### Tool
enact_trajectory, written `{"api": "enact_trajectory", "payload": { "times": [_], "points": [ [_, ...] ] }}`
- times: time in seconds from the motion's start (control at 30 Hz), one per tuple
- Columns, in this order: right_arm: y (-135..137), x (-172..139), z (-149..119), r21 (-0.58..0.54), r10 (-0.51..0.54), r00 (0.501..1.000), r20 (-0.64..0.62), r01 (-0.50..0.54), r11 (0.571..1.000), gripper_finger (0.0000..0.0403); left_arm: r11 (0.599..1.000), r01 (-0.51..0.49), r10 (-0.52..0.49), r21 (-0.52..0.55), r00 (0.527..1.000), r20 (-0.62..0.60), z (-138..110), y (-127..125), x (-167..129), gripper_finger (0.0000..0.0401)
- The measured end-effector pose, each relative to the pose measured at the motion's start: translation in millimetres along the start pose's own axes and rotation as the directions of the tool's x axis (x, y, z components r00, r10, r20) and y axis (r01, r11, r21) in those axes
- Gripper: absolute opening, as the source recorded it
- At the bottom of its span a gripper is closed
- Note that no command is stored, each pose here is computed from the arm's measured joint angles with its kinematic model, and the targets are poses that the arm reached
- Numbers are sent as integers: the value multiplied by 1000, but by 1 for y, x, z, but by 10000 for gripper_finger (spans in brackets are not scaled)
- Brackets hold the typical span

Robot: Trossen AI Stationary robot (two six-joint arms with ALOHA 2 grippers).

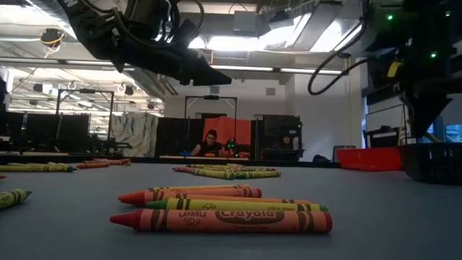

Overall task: Sort crayons
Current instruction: Put the yellow crayon into the black basket

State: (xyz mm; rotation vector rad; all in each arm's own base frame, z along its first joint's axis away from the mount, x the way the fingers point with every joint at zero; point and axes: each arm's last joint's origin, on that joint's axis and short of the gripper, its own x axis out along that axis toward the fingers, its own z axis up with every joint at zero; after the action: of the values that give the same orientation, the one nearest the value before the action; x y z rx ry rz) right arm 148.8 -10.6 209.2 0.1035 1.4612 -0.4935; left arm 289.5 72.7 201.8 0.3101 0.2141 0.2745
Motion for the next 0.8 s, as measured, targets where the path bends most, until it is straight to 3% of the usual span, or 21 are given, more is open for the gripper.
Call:
{"api": "enact_trajectory", "payload": {
  "times": [0.17,0.27,0.33,0.47,0.8],
  "points": [
    [-6,-33,11,73,-20,998,66,16,997,32,1000,-1,1,23,1000,3,0,0,0,128],
    [1,-50,16,122,189,979,81,-198,973,32,1000,-1,1,22,1000,2,0,0,0,128],
    [10,-49,13,116,280,959,45,-284,952,32,1000,1,-1,22,1000,-1,0,0,0,128],
    [22,-26,2,167,260,961,-99,-241,956,32,1000,7,-7,22,1000,-5,0,-1,0,128],
    [28,7,-7,246,182,964,-194,-132,960,57,1000,11,-11,14,1000,-16,-2,-1,0,128]
  ]
}}
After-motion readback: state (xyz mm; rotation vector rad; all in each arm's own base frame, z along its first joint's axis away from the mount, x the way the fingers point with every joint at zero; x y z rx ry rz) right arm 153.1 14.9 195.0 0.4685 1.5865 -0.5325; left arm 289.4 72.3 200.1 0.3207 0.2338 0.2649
